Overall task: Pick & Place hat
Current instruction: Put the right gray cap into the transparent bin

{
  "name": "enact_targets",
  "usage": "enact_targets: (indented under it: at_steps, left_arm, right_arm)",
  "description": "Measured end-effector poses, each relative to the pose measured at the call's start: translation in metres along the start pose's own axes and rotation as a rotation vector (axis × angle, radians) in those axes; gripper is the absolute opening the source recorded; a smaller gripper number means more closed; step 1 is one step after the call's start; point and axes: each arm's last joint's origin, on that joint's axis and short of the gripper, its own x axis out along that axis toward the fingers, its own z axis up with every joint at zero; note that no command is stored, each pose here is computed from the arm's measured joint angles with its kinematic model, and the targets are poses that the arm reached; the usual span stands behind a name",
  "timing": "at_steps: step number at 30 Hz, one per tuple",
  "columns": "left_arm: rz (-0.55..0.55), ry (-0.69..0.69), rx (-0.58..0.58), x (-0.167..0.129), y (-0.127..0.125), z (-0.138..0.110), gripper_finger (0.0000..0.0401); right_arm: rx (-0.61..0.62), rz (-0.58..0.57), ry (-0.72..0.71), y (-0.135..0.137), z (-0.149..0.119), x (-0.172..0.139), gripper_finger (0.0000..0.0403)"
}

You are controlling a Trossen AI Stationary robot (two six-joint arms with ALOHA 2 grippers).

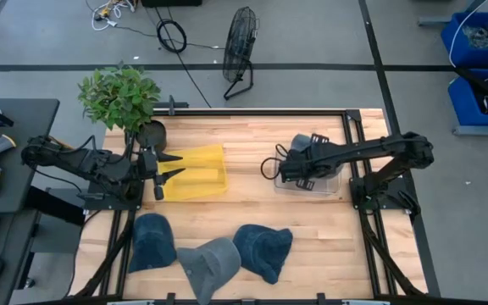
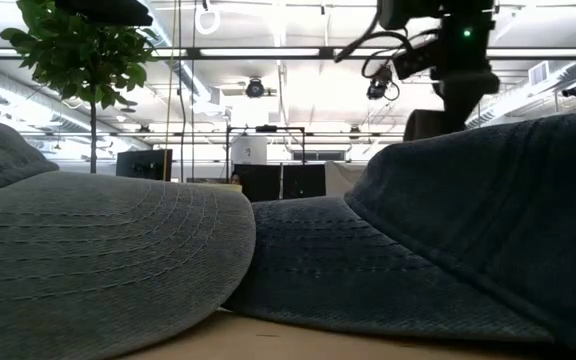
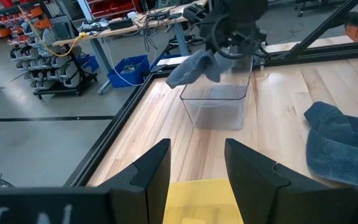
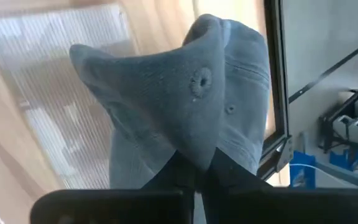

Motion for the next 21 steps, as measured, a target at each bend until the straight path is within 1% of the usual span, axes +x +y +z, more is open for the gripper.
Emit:
enact_targets:
  at_steps: [2, 4, 8, 10, 18, 21]
  left_arm:
    - [0.000, 0.000, 0.000, 0.000, 0.000, 0.000, 0.0156]
    - [0.001, 0.000, 0.000, 0.000, 0.000, 0.000, 0.0156]
    - [0.002, -0.001, -0.001, 0.000, 0.000, 0.000, 0.0156]
    - [0.002, -0.001, -0.001, 0.000, 0.000, 0.000, 0.0156]
    - [0.003, -0.005, -0.004, 0.000, 0.000, 0.001, 0.0156]
    - [0.003, -0.006, -0.005, 0.000, 0.000, 0.001, 0.0156]
  right_arm:
    - [-0.024, -0.007, 0.005, 0.003, -0.003, -0.001, 0.0011]
    - [-0.053, -0.038, 0.011, 0.002, -0.005, -0.003, 0.0011]
    - [-0.076, -0.121, 0.032, -0.010, -0.008, -0.018, 0.0011]
    - [-0.061, -0.125, 0.000, -0.015, -0.005, -0.027, 0.0011]
    - [-0.029, -0.038, -0.188, -0.032, 0.005, -0.079, 0.0011]
    - [-0.061, 0.058, -0.240, -0.035, 0.005, -0.098, 0.0011]
